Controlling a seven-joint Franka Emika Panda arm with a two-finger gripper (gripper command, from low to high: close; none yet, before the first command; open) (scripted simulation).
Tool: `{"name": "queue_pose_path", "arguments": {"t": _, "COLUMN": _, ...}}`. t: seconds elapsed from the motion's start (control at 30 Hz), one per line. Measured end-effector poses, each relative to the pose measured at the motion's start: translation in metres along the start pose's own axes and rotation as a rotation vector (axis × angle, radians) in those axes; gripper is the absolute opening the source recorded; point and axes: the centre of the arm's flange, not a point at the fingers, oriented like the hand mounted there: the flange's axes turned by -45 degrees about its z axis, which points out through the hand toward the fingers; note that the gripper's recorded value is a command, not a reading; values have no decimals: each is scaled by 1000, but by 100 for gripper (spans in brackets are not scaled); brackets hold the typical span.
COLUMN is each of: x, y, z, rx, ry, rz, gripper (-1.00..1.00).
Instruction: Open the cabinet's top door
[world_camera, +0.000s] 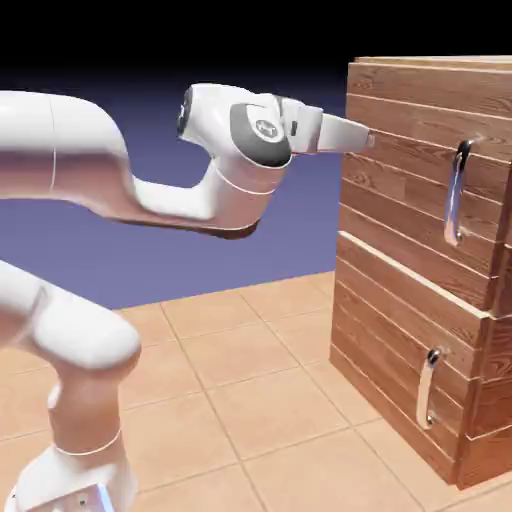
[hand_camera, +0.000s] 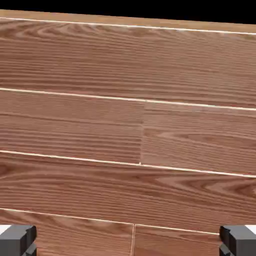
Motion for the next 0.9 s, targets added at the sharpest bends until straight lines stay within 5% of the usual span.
{"name": "queue_pose_path", "arguments": {"t": 0.9, "x": -90, "y": 136, "z": 52, "rx": -30, "ry": 168, "rz": 71, "gripper": 0}}
